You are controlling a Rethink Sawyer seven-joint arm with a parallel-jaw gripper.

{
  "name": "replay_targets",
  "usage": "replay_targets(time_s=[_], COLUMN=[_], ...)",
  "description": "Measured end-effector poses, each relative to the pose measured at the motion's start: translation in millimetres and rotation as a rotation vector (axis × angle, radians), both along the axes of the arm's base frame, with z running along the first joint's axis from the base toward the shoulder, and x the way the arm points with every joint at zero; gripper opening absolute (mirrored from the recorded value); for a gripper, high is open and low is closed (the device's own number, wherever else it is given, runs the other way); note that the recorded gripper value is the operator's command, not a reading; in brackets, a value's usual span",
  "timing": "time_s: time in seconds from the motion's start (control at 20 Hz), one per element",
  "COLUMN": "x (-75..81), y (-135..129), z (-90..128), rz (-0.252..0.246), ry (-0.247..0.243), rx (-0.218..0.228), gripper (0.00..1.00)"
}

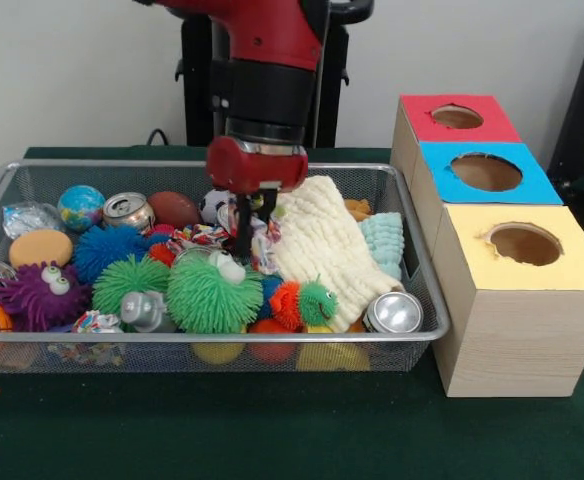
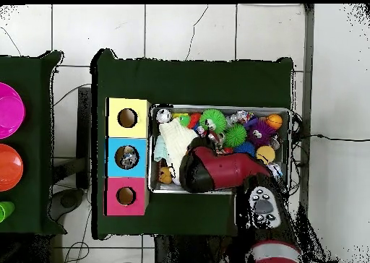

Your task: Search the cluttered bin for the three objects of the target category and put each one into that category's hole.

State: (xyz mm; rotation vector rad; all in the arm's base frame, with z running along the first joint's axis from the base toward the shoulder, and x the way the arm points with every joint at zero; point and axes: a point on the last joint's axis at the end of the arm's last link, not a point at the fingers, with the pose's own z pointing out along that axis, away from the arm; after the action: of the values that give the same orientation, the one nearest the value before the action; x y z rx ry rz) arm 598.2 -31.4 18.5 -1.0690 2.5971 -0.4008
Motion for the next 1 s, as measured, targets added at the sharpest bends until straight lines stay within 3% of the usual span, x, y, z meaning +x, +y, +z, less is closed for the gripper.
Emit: replay_targets(time_s=[0.05, 0.3, 0.4, 0.65, 1.0], x=[-6.9, -7.8, -5.2, -4.5, -0.7], y=[9, 3, -10, -34, -57], z=[-21, -30, -30, -27, -5], rz=[-0.001, -0.022, -0.057, -0.112, -0.168], ry=[0.046, 0.073, 0.089, 0.12, 0.154], rx=[-0.048, -0.094, -0.131, -0.173, -0.212], gripper=[1.0, 1.0, 1.0, 1.0, 1.0])
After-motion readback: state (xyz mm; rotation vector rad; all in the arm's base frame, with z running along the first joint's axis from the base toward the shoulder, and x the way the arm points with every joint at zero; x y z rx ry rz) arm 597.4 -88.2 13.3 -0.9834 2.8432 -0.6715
